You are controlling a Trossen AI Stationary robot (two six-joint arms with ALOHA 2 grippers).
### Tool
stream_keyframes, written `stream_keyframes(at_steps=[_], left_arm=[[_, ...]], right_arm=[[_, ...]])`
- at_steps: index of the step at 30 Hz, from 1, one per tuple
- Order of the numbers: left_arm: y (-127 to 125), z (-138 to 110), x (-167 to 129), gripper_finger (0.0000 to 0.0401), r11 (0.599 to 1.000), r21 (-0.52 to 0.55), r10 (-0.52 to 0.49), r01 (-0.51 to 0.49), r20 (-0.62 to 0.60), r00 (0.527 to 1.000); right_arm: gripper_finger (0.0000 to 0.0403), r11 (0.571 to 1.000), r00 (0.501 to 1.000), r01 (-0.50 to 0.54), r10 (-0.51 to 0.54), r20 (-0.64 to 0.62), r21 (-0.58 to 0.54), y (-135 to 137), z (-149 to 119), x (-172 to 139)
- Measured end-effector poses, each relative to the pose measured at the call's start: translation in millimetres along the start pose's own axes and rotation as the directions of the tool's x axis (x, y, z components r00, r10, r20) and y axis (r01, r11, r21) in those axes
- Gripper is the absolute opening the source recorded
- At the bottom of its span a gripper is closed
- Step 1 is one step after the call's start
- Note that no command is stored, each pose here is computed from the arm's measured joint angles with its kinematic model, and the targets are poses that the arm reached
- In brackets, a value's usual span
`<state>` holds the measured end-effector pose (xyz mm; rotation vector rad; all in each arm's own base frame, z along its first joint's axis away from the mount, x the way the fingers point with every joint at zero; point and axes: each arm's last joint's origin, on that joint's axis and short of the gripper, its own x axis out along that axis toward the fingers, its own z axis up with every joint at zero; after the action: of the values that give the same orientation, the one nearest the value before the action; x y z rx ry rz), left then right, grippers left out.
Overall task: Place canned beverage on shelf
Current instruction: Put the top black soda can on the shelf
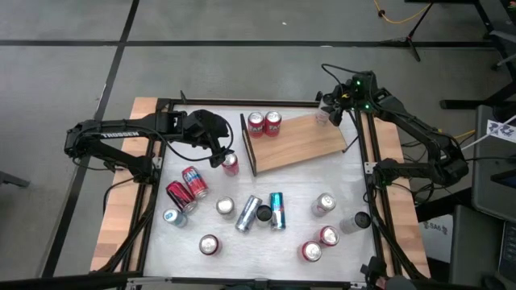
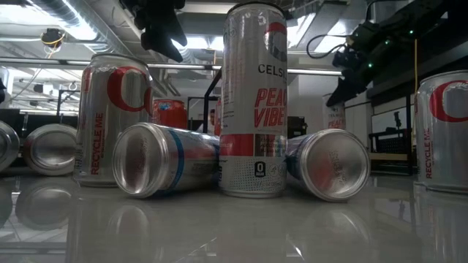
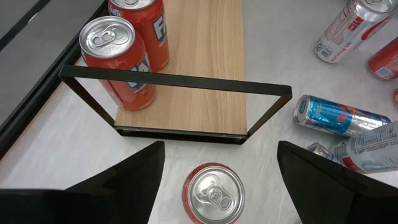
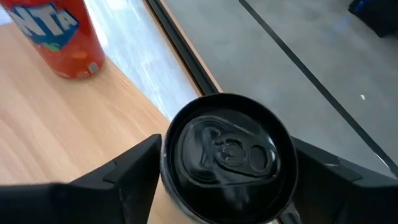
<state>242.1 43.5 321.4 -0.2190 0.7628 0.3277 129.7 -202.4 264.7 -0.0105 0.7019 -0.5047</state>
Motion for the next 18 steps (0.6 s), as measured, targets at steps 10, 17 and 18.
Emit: stream_keyframes(at_steps=[10, 17, 18], left_arm=[[0.0, 0.0, 0.0, 0.0302, 1.000, 0.000, 0.000, 0.000, 0.000, 1.000], [0.0, 0.0, 0.0, 0.0302, 1.000, 0.000, 0.000, 0.000, 0.000, 1.000], [0.0, 0.0, -0.1, 0.0302, 1.000, -0.001, 0.000, 0.000, 0.001, 1.000]], right_arm=[[0.0336, 1.000, 1.000, -0.006, 0.006, -0.007, 0.003, 0.5, -1.3, 0.8], [0.0337, 1.000, 1.000, 0.007, -0.007, 0.022, -0.008, 1.8, 1.8, -6.6], [0.0337, 1.000, 1.000, 0.010, -0.010, 0.028, -0.010, 2.2, 2.5, -8.5]])
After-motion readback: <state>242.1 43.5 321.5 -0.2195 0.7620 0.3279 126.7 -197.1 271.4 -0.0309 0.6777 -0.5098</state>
